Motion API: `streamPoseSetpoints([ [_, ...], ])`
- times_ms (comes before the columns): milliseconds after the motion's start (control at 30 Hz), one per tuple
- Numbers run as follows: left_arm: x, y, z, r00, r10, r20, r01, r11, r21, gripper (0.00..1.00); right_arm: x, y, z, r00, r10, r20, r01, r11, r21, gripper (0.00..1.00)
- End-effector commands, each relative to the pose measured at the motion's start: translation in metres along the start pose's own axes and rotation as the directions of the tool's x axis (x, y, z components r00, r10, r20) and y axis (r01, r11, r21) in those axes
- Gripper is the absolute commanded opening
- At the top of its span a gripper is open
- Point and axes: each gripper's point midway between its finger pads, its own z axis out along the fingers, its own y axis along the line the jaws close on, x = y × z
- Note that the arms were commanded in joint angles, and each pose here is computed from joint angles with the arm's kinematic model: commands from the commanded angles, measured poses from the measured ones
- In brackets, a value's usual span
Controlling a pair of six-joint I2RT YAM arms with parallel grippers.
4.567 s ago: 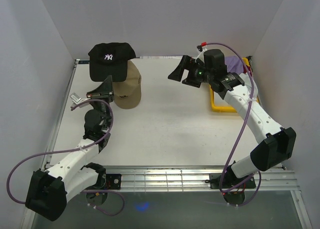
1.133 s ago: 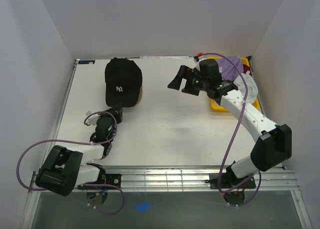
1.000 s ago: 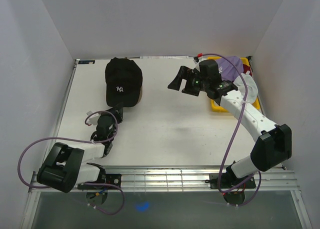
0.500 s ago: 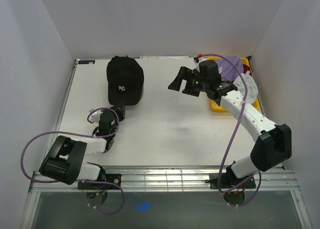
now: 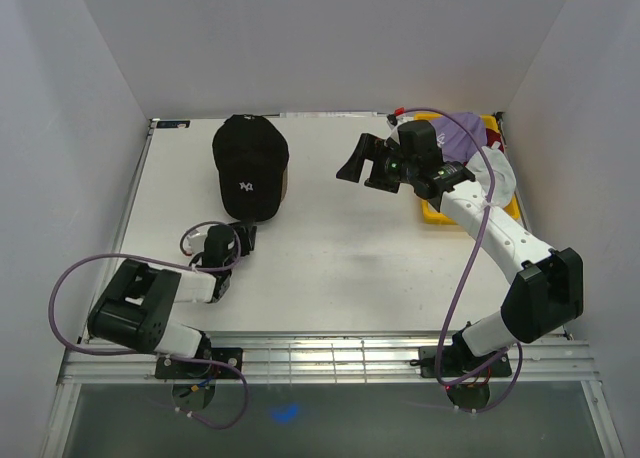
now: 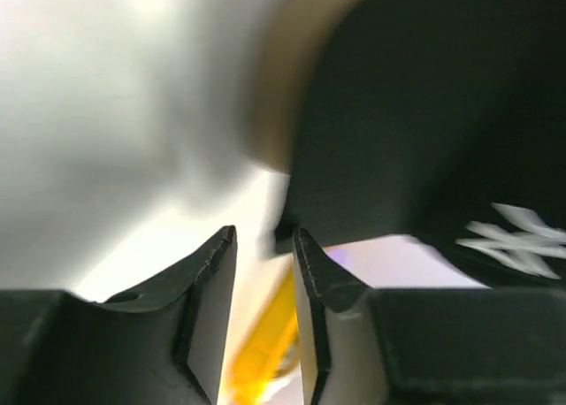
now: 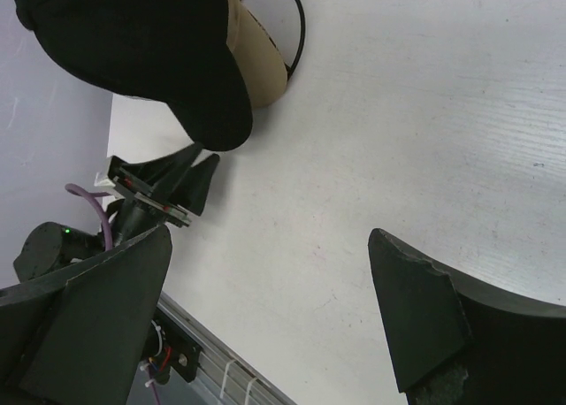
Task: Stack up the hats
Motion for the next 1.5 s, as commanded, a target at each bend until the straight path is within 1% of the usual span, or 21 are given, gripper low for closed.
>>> streamPoseSetpoints([
  [0,-0.010,0.087,-0.011,0.996,0.084,-0.009,-0.083,0.951,-0.299,0.44,-0.006,0.007,-0.007,0.999,-0.029,0.035,0.030,0.999,-0.013,0.97],
  [33,-0.008,0.088,-0.011,0.997,0.081,-0.016,-0.082,0.950,-0.301,0.45,-0.006,0.006,-0.007,0.999,-0.029,0.035,0.029,1.000,-0.011,0.97],
  [100,-0.008,0.089,-0.011,0.996,0.082,-0.020,-0.084,0.948,-0.306,0.51,-0.006,0.006,-0.008,0.999,-0.031,0.037,0.031,0.999,-0.010,0.97],
  [233,-0.006,0.088,-0.011,0.995,0.092,-0.030,-0.097,0.948,-0.303,0.57,-0.006,0.006,-0.007,0.999,-0.031,0.037,0.031,0.999,-0.010,0.97],
  [500,0.001,0.076,-0.019,0.987,0.134,-0.087,-0.152,0.952,-0.266,0.57,-0.006,0.005,-0.006,0.999,-0.031,0.034,0.032,0.999,-0.010,0.97],
  [567,0.002,0.078,-0.023,0.985,0.139,-0.099,-0.162,0.946,-0.282,0.57,-0.007,0.005,-0.006,0.999,-0.031,0.040,0.031,1.000,-0.005,0.97],
  [600,0.000,0.087,-0.028,0.984,0.145,-0.101,-0.170,0.931,-0.322,0.57,-0.007,0.005,-0.006,0.999,-0.032,0.040,0.033,0.999,-0.005,0.97],
  [700,-0.001,0.089,-0.037,0.982,0.151,-0.112,-0.181,0.924,-0.337,0.57,-0.008,0.005,-0.007,0.999,-0.033,0.040,0.033,0.999,-0.007,0.97],
  [767,0.001,0.080,-0.041,0.974,0.182,-0.132,-0.215,0.927,-0.308,0.57,-0.010,0.007,-0.010,0.998,-0.034,0.046,0.035,0.999,-0.011,0.97],
  [833,0.001,0.080,-0.044,0.965,0.217,-0.147,-0.254,0.909,-0.330,0.57,-0.012,0.006,-0.013,0.998,-0.039,0.049,0.039,0.999,-0.006,0.97],
  [867,0.006,0.069,-0.044,0.952,0.255,-0.168,-0.296,0.907,-0.301,0.57,-0.015,0.008,-0.018,0.997,-0.040,0.060,0.040,0.999,-0.011,0.97],
  [933,0.012,0.064,-0.049,0.939,0.280,-0.198,-0.328,0.901,-0.284,0.57,-0.020,0.006,-0.024,0.997,-0.035,0.071,0.036,0.999,-0.012,0.97],
  [1067,0.025,0.033,-0.060,0.907,0.354,-0.227,-0.395,0.902,-0.171,0.56,-0.033,0.012,-0.044,0.993,-0.041,0.107,0.045,0.999,-0.031,0.98],
  [1133,0.037,0.004,-0.064,0.880,0.411,-0.240,-0.440,0.894,-0.083,0.56,-0.040,0.013,-0.055,0.991,-0.044,0.129,0.049,0.998,-0.032,0.98],
  [1167,0.049,-0.005,-0.067,0.860,0.441,-0.255,-0.467,0.883,-0.046,0.56,-0.043,0.015,-0.063,0.989,-0.049,0.141,0.055,0.998,-0.032,0.98],
  [1200,0.060,-0.030,-0.068,0.841,0.480,-0.250,-0.492,0.870,0.018,0.57,-0.049,0.014,-0.070,0.986,-0.046,0.159,0.052,0.998,-0.030,0.98],
  [1267,0.087,-0.050,-0.076,0.798,0.538,-0.273,-0.533,0.840,0.097,0.58,-0.052,0.016,-0.083,0.983,-0.047,0.177,0.053,0.998,-0.032,0.98],
  [1300,0.101,-0.083,-0.079,0.791,0.558,-0.251,-0.533,0.830,0.164,0.59,-0.058,0.014,-0.091,0.980,-0.043,0.195,0.050,0.998,-0.029,0.98],
  [1367,0.129,-0.091,-0.077,0.727,0.632,-0.270,-0.597,0.775,0.208,0.61,-0.065,0.019,-0.107,0.973,-0.045,0.226,0.055,0.998,-0.037,0.98],
  [1433,0.157,-0.108,-0.067,0.691,0.663,-0.289,-0.604,0.749,0.272,0.63,-0.074,0.021,-0.124,0.964,-0.044,0.261,0.054,0.998,-0.029,0.98],
  [1467,0.173,-0.123,-0.065,0.685,0.669,-0.289,-0.578,0.741,0.342,0.63,-0.078,0.024,-0.136,0.955,-0.049,0.292,0.058,0.998,-0.021,0.98],
])
